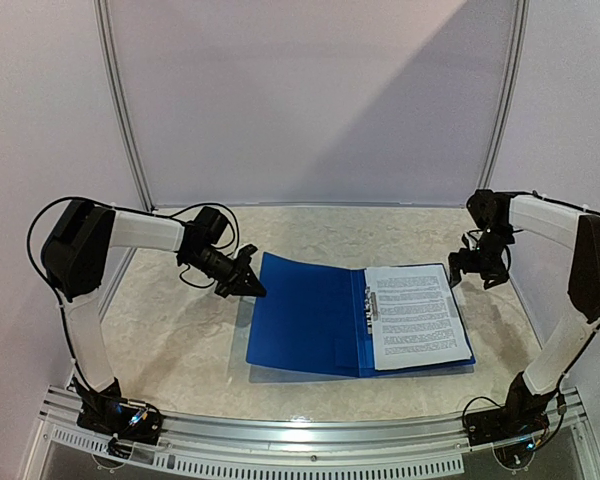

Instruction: Put the files into the folder

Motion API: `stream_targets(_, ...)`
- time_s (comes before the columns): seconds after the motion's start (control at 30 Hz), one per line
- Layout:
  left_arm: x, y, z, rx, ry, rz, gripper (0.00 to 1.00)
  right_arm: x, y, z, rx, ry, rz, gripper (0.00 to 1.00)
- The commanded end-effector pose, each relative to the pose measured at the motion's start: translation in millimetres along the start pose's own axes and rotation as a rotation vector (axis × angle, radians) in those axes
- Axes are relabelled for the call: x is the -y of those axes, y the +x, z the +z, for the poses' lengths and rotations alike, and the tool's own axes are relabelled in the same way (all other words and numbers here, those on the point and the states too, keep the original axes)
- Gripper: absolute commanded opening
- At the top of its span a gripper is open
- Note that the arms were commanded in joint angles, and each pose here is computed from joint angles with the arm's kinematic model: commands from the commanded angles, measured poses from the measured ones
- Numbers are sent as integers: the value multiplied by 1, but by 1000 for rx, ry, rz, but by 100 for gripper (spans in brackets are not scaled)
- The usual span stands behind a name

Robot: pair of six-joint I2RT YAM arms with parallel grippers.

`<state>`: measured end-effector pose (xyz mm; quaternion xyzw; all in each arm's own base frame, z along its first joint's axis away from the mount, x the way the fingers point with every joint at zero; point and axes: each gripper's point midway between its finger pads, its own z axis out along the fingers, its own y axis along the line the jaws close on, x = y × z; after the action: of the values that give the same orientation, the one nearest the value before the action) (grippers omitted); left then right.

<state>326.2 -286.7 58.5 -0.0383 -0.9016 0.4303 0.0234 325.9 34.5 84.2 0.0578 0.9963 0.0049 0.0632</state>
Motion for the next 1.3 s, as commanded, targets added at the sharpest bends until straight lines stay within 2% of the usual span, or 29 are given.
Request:
stream_targets(0.0,7,0,-9,18,-9,26,0,17,12,12,-14,100,-6,94)
stream_targets(0.23,11,1,-15,33,-13,47,0,47,9,36,-9,293,11,74)
stream_targets(0.37,12,1,-18,42,-16,56,0,47,6,50,-11,295,14,67)
stream_targets(0.63,5,4,-25,60,-43,55,0,4,15,85,-61,178,-33,64)
stream_targets(0.77,1,1,-36,93,-55,60,0,-7,15,85,-58,146,-30,64)
stream_targets(0.93,2,-1,-43,112,-56,66,0,6,1,52,5,222,-37,67)
stream_targets(1.07,1,0,-43,108,-55,64,0,4,-25,3,108,235,-59,64)
stream_targets(1.17,1,-1,-43,108,-55,71,0,-44,-53,-41,258,111,-139,54)
stream_targets(1.27,3,-2,-43,107,-52,79,0,-141,-55,-69,341,-146,-351,43)
